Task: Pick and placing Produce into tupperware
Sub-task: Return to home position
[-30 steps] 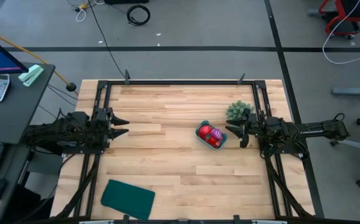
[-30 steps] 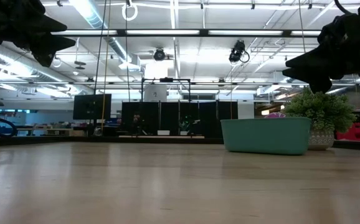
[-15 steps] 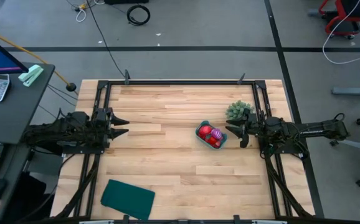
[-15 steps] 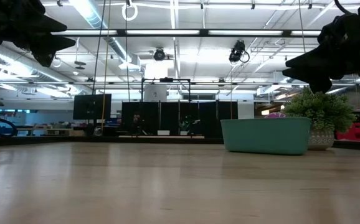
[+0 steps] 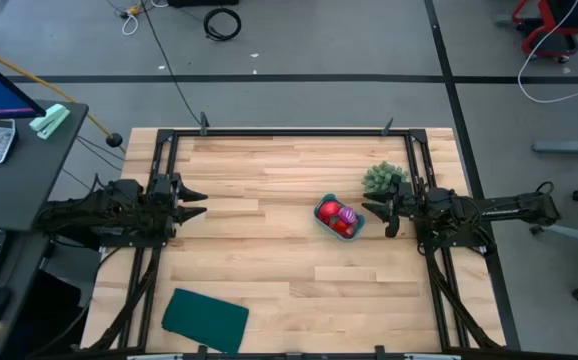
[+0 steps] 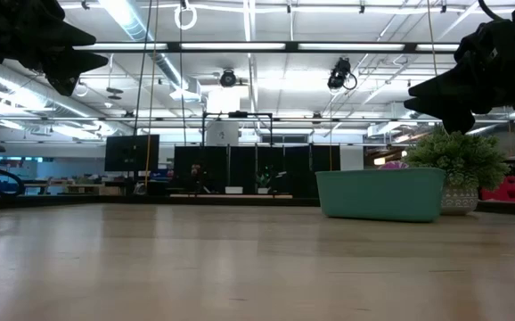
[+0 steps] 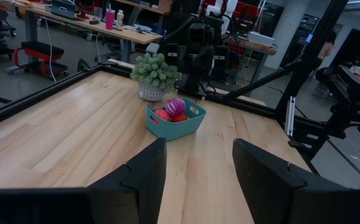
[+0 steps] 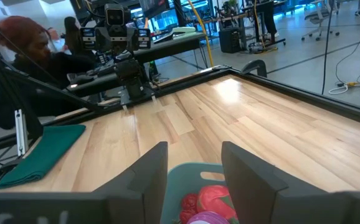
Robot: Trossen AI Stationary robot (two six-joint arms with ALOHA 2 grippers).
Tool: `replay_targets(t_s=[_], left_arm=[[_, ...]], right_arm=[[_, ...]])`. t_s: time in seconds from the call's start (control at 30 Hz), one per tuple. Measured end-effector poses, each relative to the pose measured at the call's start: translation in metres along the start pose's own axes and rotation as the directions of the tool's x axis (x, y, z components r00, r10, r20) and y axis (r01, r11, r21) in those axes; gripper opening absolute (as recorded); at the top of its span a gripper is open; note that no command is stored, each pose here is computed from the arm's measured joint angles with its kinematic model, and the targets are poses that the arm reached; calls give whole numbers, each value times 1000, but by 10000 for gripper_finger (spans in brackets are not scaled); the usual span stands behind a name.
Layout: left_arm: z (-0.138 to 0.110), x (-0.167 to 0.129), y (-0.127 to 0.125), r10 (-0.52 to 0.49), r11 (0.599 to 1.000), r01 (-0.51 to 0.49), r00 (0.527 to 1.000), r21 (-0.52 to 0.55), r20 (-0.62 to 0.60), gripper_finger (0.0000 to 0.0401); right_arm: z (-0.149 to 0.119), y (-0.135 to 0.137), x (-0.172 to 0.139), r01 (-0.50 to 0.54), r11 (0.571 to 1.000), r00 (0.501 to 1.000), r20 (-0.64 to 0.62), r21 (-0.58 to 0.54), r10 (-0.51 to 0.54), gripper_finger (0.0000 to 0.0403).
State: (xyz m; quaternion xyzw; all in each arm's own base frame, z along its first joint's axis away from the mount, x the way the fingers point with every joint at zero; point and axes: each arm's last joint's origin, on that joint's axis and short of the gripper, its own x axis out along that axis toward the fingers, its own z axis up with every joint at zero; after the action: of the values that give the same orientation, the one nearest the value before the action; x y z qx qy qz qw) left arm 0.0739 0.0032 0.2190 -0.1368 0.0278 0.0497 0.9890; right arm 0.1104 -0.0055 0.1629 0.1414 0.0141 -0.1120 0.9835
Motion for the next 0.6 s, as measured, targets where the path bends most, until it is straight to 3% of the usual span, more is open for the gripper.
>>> replay_targets(t_s=[0.6], left_arm=[[0, 0, 0, 0, 1000, 0, 1000, 0, 0, 196]], right_arm=[[0, 0, 0, 0, 1000, 1000, 0, 0, 0, 159]])
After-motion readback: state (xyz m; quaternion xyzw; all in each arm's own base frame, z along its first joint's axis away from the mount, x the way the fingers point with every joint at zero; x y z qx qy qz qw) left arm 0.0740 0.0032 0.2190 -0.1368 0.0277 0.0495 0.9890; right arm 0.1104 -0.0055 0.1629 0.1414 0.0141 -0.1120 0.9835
